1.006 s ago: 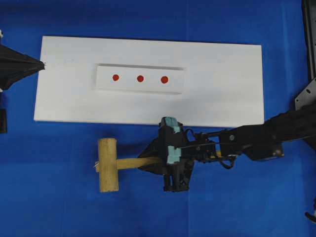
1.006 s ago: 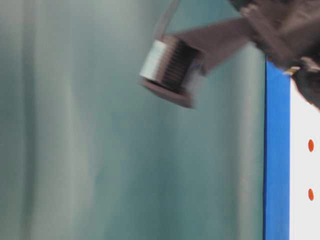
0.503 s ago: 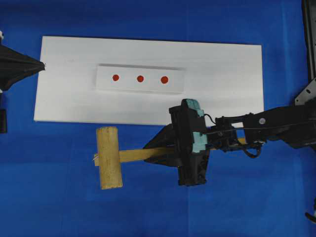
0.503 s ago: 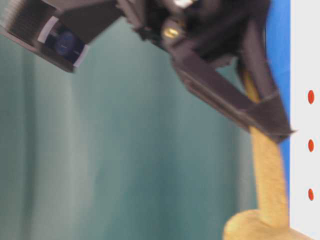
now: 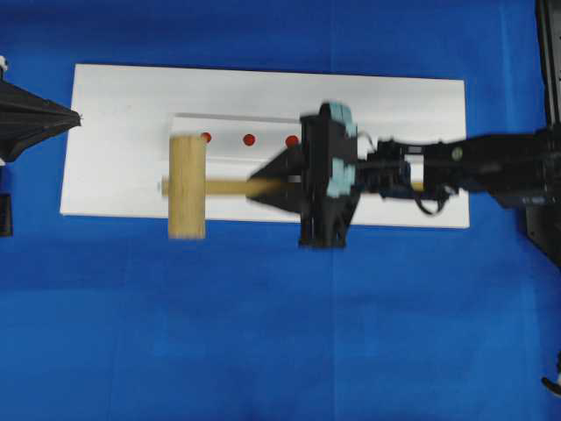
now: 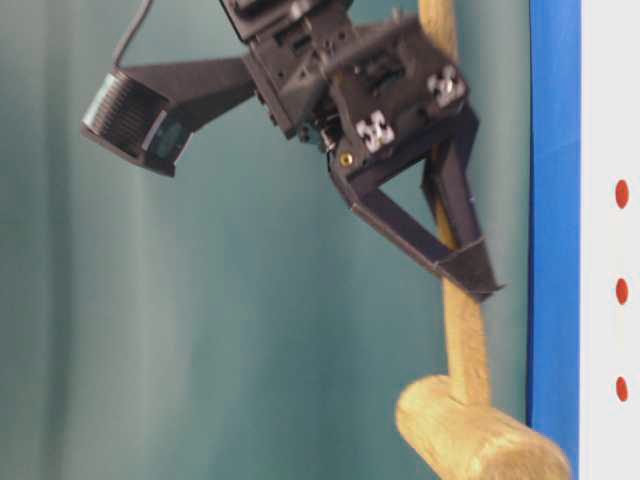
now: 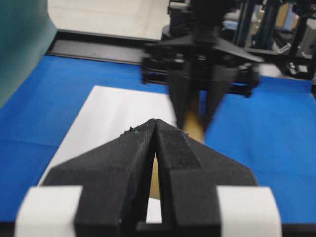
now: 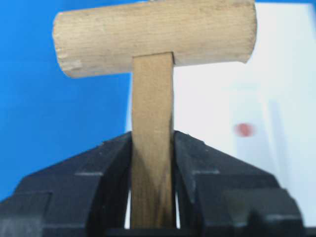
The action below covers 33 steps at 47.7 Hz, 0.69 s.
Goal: Hit the mark with a hammer.
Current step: 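Lift the mallet with the right gripper over the white board, then rotate the held mallet so its head points upward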
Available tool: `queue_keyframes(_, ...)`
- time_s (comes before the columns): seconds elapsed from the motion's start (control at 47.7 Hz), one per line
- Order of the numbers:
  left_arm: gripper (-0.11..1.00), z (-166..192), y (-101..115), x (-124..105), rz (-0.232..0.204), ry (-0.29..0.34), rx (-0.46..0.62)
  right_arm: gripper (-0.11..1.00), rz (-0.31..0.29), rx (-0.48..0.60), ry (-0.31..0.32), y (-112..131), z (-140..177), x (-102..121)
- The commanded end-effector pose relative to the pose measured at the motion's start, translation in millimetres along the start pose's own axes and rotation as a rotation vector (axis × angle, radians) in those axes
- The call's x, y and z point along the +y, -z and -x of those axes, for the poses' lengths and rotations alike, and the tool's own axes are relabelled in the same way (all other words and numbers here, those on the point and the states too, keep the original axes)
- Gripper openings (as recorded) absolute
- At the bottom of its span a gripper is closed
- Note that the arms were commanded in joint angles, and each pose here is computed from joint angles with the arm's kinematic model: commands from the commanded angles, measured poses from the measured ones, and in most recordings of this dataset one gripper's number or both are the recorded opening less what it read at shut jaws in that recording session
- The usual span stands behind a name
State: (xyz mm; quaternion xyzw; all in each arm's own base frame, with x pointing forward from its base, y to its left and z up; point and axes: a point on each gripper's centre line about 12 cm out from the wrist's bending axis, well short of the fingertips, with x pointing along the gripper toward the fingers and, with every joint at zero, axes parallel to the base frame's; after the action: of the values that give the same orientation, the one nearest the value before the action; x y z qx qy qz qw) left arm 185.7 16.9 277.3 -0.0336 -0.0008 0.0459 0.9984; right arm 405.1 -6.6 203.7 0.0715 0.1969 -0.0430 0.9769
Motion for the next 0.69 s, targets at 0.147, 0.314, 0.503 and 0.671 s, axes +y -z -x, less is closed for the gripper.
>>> queue_keyframes(0.147, 0.0, -2, -4, 0, 0.02, 0.002, -0.012, 0.1, 0.07, -0.089, 0.052, -33, 5, -22)
queue_keyframes(0.314, 0.0, -2, -4, 0, 0.023, 0.002, -0.012, 0.1, 0.139, -0.12, 0.057, -40, 8, -22)
queue_keyframes(0.503, 0.0, -2, -4, 0, 0.041, 0.002, -0.012, 0.1, 0.381, -0.208, 0.087, -53, 13, -22)
queue_keyframes(0.671, 0.0, -2, -4, 1, 0.078, -0.005, -0.016, 0.1, 0.607, -0.278, 0.142, -62, 16, -23)
